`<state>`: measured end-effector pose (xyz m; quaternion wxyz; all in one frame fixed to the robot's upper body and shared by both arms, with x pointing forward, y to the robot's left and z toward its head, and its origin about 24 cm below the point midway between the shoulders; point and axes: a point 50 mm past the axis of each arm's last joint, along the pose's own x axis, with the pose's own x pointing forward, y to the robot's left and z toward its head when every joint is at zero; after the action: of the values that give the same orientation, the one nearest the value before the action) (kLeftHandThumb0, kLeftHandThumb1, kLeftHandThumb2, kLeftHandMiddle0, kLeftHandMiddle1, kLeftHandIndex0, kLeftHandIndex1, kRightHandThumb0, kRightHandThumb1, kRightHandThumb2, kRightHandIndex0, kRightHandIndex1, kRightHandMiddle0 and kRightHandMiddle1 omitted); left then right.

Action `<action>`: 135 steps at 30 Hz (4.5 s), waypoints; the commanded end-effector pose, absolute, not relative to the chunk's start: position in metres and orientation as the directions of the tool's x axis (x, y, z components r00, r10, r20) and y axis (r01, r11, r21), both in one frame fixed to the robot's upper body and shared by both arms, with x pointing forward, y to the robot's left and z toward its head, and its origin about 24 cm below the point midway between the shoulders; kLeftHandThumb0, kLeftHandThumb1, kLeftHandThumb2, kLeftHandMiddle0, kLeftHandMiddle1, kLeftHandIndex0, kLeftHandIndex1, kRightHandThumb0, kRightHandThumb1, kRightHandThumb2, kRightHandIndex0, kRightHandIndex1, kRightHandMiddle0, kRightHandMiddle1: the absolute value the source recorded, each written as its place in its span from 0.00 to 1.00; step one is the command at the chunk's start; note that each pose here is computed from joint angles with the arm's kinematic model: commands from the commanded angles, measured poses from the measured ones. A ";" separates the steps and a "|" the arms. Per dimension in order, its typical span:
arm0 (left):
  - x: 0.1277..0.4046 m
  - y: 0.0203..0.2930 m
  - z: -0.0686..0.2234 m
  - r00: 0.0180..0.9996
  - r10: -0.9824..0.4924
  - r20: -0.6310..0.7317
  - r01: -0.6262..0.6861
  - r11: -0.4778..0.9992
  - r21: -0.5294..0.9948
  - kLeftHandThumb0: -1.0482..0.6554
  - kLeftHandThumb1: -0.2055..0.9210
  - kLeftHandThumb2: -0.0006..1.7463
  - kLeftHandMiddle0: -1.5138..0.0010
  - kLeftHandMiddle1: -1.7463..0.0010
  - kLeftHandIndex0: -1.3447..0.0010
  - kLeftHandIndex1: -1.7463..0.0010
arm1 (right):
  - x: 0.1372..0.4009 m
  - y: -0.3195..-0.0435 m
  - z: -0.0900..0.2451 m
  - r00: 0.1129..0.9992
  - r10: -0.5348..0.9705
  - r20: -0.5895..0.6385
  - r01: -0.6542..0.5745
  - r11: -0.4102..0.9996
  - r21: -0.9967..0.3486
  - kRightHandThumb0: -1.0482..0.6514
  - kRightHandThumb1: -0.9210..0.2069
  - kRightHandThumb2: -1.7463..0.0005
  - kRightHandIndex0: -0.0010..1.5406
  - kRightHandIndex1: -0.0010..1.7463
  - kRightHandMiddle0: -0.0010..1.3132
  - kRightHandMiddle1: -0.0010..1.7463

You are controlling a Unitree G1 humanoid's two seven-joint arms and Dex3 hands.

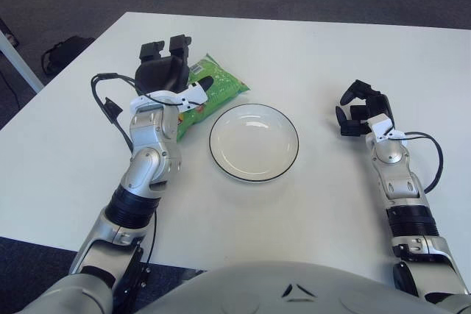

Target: Put the snack into the plate.

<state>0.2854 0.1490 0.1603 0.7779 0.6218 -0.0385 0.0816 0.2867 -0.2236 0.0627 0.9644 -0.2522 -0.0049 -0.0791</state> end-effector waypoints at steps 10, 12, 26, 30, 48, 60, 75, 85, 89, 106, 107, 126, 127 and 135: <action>0.286 0.143 0.142 0.990 0.137 0.024 -0.049 0.176 0.983 0.00 1.00 0.46 1.00 1.00 1.00 0.83 | 0.272 -0.227 0.025 0.978 -0.164 -0.132 0.076 0.859 -0.506 0.31 0.61 0.19 0.86 1.00 0.52 1.00; 0.286 0.143 0.139 0.990 0.143 0.007 -0.032 0.171 0.985 0.00 1.00 0.44 1.00 1.00 1.00 0.85 | 0.272 -0.227 0.025 0.978 -0.163 -0.132 0.074 0.858 -0.507 0.31 0.61 0.19 0.86 1.00 0.52 1.00; 0.288 0.142 0.127 0.982 0.175 -0.075 0.055 0.120 0.991 0.00 1.00 0.39 1.00 1.00 1.00 0.99 | 0.273 -0.227 0.025 0.978 -0.158 -0.134 0.069 0.858 -0.509 0.31 0.61 0.19 0.86 1.00 0.52 1.00; 0.291 0.144 0.119 0.977 0.189 -0.102 0.082 0.110 0.991 0.00 1.00 0.39 1.00 1.00 1.00 1.00 | 0.272 -0.226 0.025 0.978 -0.159 -0.132 0.070 0.857 -0.510 0.31 0.61 0.19 0.85 1.00 0.52 1.00; 0.306 0.155 0.081 0.952 0.266 -0.151 0.131 0.092 0.987 0.00 1.00 0.37 1.00 1.00 1.00 1.00 | 0.271 -0.226 0.025 0.978 -0.154 -0.139 0.063 0.858 -0.509 0.31 0.61 0.19 0.85 1.00 0.52 1.00; 0.318 0.163 0.062 0.932 0.321 -0.167 0.148 0.084 0.986 0.00 1.00 0.38 1.00 1.00 1.00 1.00 | 0.271 -0.226 0.026 0.978 -0.153 -0.139 0.061 0.856 -0.514 0.31 0.61 0.19 0.85 1.00 0.52 1.00; 0.330 0.194 0.026 0.937 0.336 -0.098 0.081 0.064 0.995 0.02 1.00 0.38 1.00 0.78 1.00 0.80 | 0.271 -0.225 0.027 0.978 -0.156 -0.140 0.061 0.852 -0.520 0.31 0.60 0.20 0.85 1.00 0.51 1.00; 0.330 0.205 0.013 0.963 0.269 0.015 -0.051 0.127 0.991 0.33 0.80 0.46 0.87 0.09 1.00 0.22 | 0.271 -0.225 0.027 0.977 -0.158 -0.144 0.061 0.853 -0.518 0.31 0.60 0.19 0.85 1.00 0.52 1.00; 0.328 0.209 0.011 0.965 0.257 0.045 -0.087 0.155 0.984 0.58 0.61 0.63 0.67 0.06 0.85 0.05 | 0.271 -0.225 0.027 0.978 -0.155 -0.142 0.059 0.852 -0.521 0.31 0.60 0.19 0.85 1.00 0.52 1.00; 0.333 0.215 0.017 0.965 0.204 0.163 -0.208 0.225 0.952 0.62 0.06 0.95 0.31 0.27 0.38 0.00 | 0.270 -0.225 0.028 0.978 -0.157 -0.140 0.060 0.846 -0.530 0.31 0.60 0.19 0.85 1.00 0.52 1.00; 0.334 0.214 0.020 0.965 0.194 0.177 -0.221 0.233 0.947 0.62 0.06 0.96 0.31 0.26 0.38 0.00 | 0.270 -0.225 0.028 0.978 -0.156 -0.140 0.059 0.845 -0.531 0.31 0.60 0.19 0.85 1.00 0.52 1.00; 0.333 0.191 0.099 0.935 0.076 0.346 -0.347 0.402 0.847 0.62 0.10 0.99 0.39 0.06 0.47 0.00 | 0.271 -0.225 0.027 0.977 -0.158 -0.143 0.059 0.843 -0.534 0.31 0.61 0.19 0.86 1.00 0.52 1.00; 0.332 0.190 0.102 0.933 0.073 0.352 -0.351 0.404 0.845 0.62 0.11 0.99 0.40 0.06 0.47 0.00 | 0.271 -0.224 0.027 0.977 -0.159 -0.143 0.059 0.843 -0.534 0.31 0.61 0.19 0.86 1.00 0.52 1.00; 0.323 0.178 0.125 0.886 0.038 0.463 -0.424 0.472 0.773 0.62 0.13 0.98 0.39 0.07 0.49 0.00 | 0.271 -0.225 0.027 0.976 -0.162 -0.142 0.061 0.842 -0.536 0.31 0.61 0.19 0.86 1.00 0.52 1.00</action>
<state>0.3275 0.1803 0.1142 0.8336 0.5116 -0.1638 0.1283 0.2865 -0.2211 0.0646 0.9590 -0.2747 -0.0023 -0.0698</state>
